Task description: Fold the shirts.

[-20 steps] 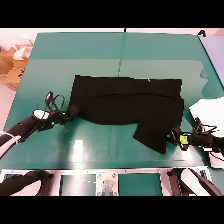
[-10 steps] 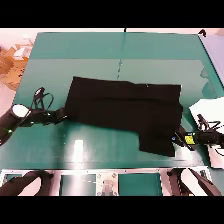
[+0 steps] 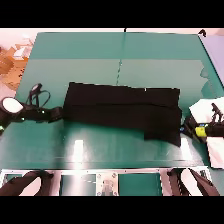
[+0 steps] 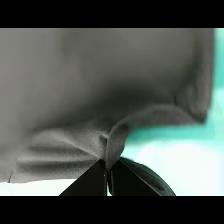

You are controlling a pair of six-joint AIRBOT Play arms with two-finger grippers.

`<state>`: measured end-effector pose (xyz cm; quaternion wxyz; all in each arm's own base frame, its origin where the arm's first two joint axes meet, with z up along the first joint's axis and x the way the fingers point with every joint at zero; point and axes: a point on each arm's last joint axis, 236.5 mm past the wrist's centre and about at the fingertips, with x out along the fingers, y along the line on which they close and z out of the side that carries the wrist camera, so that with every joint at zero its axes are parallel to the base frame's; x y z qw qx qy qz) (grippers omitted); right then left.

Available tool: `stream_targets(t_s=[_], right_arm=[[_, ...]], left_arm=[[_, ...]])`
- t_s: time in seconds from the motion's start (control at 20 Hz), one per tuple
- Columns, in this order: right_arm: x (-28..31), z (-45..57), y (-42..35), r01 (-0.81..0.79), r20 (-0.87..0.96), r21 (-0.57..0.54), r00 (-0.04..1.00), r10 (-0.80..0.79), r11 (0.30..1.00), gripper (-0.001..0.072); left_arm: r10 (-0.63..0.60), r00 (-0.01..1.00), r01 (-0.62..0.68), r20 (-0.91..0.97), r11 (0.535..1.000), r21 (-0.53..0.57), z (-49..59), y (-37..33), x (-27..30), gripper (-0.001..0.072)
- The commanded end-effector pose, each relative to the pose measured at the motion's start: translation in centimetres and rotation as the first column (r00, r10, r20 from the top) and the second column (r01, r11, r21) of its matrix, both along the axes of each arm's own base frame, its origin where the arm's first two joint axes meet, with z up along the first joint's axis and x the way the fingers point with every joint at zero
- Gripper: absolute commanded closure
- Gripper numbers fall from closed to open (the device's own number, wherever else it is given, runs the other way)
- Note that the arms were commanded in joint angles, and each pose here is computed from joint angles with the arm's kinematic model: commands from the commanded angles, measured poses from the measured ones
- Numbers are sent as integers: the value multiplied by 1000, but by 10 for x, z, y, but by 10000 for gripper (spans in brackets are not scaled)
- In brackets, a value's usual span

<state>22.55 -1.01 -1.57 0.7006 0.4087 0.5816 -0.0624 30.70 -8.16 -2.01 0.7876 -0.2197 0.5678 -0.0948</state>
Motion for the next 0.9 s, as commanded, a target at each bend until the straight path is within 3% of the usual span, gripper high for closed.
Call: stream_targets(t_s=[0.0,0.2,0.4,0.55,0.6,0.7,0.85], right_arm=[[56,41,-8,32,151,31,988,-37,999,697],[132,52,-9,5,241,41,970,-14,999,697],[203,20,-11,0,239,35,971,-8,999,697],[241,-19,-14,2,212,37,977,-10,999,695],[247,-29,-16,-5,201,38,980,-3,999,661],[254,-34,-26,-27,206,26,978,22,999,306],[244,-17,-56,-144,234,-44,961,150,989,214]], left_arm=[[21,993,-19,114,1000,-21,33,0,46,681],[42,987,-21,155,991,-131,39,-18,106,681],[35,985,-16,169,993,-115,2,-47,168,680],[111,980,-91,165,988,-126,-24,-48,208,679],[118,980,-98,163,987,-131,-27,-48,213,662],[122,976,-99,180,986,-132,-20,-45,219,-6],[90,982,-63,165,985,-163,12,-30,223,5]])
